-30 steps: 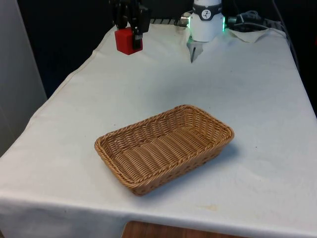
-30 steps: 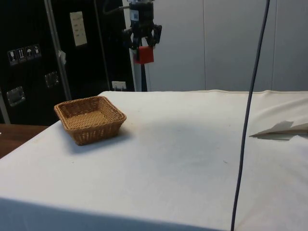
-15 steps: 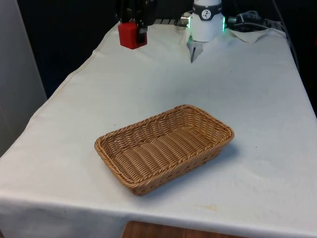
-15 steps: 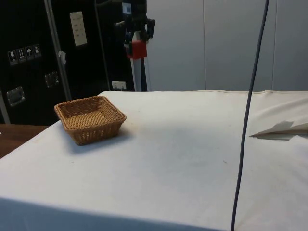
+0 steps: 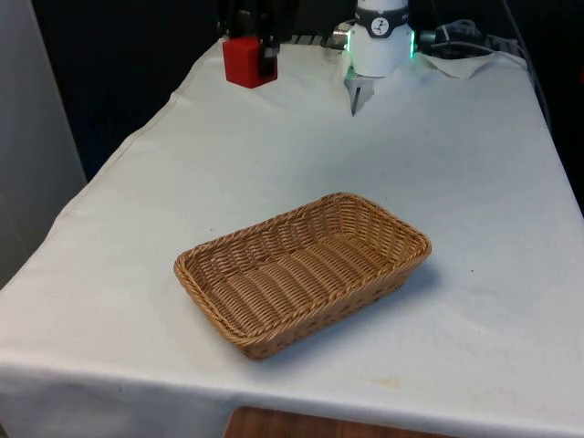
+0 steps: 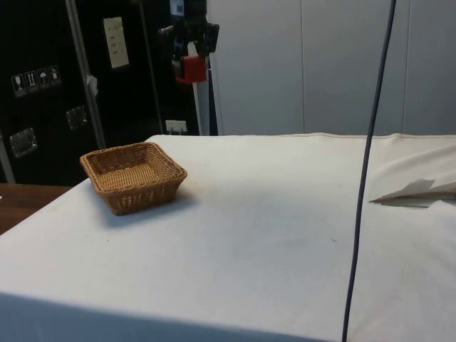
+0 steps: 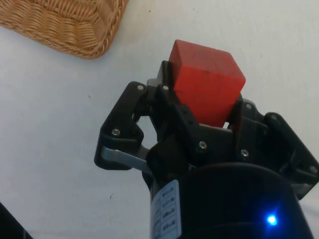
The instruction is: Pick up the cube and place it into the basket.
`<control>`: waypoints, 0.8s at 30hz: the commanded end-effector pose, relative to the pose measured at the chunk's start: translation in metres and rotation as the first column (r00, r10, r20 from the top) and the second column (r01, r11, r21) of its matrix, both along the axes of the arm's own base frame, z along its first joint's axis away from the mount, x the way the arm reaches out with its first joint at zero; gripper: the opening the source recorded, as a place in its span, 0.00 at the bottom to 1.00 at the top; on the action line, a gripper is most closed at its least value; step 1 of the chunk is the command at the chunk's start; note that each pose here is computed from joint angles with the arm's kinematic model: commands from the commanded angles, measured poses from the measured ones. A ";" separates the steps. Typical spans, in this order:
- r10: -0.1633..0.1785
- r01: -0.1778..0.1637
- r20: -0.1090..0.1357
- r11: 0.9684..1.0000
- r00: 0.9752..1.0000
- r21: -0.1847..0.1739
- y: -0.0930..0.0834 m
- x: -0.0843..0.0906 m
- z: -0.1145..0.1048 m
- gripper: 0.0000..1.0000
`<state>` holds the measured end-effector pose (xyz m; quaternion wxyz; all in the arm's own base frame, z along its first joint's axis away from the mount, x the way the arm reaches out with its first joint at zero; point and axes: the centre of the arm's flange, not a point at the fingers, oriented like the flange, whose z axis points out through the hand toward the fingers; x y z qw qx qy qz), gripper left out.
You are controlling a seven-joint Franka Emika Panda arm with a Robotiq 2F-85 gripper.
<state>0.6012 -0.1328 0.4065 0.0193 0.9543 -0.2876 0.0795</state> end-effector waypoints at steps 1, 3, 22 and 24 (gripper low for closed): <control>0.006 -0.006 -0.002 1.000 1.000 0.002 0.003 0.003 0.002 0.00; 0.010 -0.010 -0.001 1.000 1.000 0.001 0.003 0.004 0.002 0.00; 0.085 -0.084 0.019 0.996 0.996 -0.025 0.022 0.031 0.007 0.00; 0.092 -0.091 0.021 0.995 0.996 -0.028 0.024 0.033 0.007 0.00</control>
